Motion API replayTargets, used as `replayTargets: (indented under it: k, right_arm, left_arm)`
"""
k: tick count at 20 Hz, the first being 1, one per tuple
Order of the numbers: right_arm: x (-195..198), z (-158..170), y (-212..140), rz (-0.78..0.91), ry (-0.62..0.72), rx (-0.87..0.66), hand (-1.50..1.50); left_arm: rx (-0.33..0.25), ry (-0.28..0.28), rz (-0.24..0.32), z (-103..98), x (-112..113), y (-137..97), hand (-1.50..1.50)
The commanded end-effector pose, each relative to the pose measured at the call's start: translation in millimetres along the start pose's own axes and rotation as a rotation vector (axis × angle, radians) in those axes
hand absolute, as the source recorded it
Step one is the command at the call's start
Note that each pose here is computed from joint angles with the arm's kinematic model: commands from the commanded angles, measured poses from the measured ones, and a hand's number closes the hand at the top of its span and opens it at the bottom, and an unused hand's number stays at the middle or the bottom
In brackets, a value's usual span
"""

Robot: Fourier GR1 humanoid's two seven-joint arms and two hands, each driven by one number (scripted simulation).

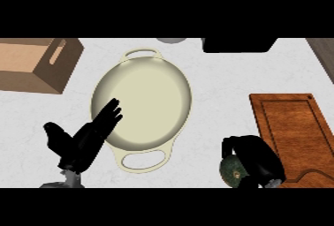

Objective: Pick the squash from the cutting board and place it in the pot

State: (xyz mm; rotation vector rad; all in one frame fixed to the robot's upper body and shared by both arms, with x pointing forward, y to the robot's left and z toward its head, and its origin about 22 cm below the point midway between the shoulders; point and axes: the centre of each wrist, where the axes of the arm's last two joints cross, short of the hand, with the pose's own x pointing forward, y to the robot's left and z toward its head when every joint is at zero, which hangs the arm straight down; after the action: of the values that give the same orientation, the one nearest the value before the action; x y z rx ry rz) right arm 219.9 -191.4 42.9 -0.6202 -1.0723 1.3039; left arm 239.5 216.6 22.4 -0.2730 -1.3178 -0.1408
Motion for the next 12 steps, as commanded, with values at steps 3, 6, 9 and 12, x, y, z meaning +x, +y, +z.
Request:
replayTargets:
  k: [3,6,9,12]
  right_arm:
    - [9.1,39.8,-28.5,0.051,0.052,-0.235,1.5]
    - [19.2,61.9,-45.3,0.016,0.044,-0.368,1.5]
    - [33.5,88.2,-81.7,-0.053,-0.02,-0.453,1.5]
    - [49.0,113.7,-92.2,-0.087,-0.109,-0.52,1.5]
  left_arm:
    - [0.013,0.005,-0.015,4.4,3.3,8.2,0.0]
    - [0.009,-0.003,-0.007,0.8,8.1,-3.1,0.0]
    - [0.016,-0.008,-0.006,3.3,-9.1,1.2,0.0]
    - [0.012,0.005,-0.033,6.2,8.4,10.5,0.0]
